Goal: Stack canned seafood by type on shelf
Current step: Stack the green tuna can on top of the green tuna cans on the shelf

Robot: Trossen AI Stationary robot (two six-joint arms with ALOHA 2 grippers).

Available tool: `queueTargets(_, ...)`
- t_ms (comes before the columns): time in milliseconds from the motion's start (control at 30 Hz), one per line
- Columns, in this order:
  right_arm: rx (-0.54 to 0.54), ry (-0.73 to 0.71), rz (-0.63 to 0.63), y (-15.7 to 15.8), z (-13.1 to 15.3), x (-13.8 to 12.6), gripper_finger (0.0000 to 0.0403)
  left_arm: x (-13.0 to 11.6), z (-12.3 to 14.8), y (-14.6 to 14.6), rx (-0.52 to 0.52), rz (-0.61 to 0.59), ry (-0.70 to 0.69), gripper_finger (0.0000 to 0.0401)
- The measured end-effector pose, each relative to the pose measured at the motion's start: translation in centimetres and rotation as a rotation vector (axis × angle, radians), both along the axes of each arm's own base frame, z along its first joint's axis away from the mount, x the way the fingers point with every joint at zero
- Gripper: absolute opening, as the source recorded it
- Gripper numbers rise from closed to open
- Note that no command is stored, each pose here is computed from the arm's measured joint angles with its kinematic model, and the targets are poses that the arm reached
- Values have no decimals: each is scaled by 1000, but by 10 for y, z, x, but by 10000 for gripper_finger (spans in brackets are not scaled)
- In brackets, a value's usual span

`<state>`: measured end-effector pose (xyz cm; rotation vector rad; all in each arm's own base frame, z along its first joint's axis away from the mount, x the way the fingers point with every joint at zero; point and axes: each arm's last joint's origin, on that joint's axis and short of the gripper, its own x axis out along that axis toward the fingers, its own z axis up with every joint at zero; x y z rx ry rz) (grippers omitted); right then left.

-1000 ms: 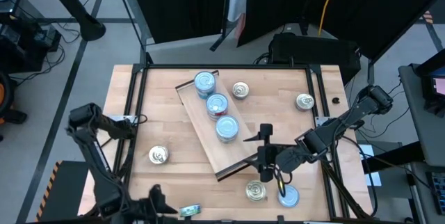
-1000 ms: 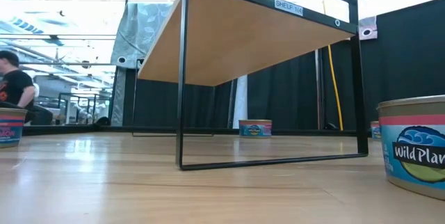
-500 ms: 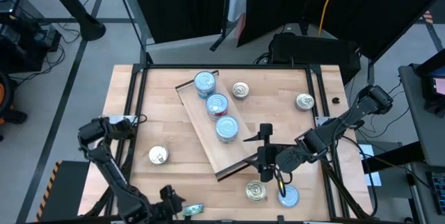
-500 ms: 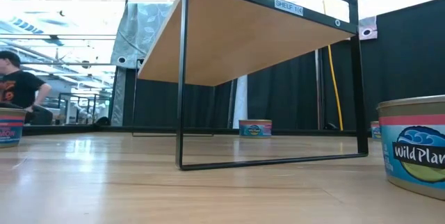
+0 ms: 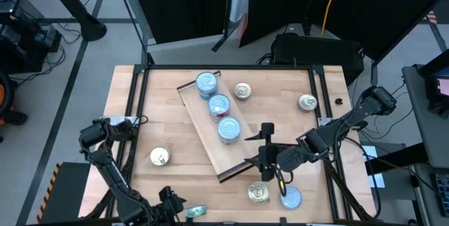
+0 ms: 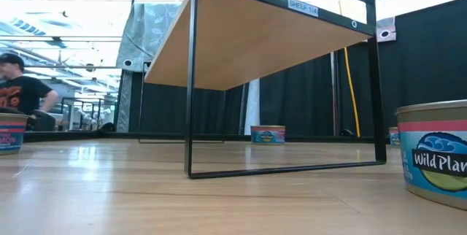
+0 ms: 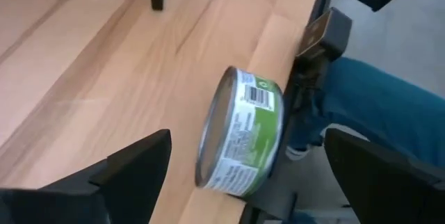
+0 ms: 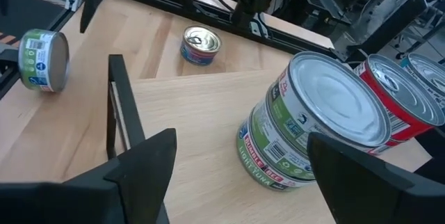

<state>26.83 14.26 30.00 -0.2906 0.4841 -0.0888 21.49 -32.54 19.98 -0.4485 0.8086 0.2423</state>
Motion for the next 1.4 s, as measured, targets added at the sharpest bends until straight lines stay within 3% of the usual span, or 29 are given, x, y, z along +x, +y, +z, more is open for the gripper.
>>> queueTargets(400,-7,2,4,0,0,0,315,1,-2,1,33,-24,5,377)
queueTargets(700,-12,3,6,0,0,0,315,5,-30,-4,129,-119,94,368)
queueTargets(833,-14,3,7,0,0,0,315,6,-36,-4,165,-144,102,310)
queueTargets(1067,-21,5,8,0,0,0,315,6,-38,-5,204,-177,101,141)
queueTargets(1267,-23,8,2,-2,0,1,315,10,-20,-6,254,-188,71,142)
queueTargets(1400,-36,20,6,-2,-1,0,315,12,15,-2,285,-206,75,142)
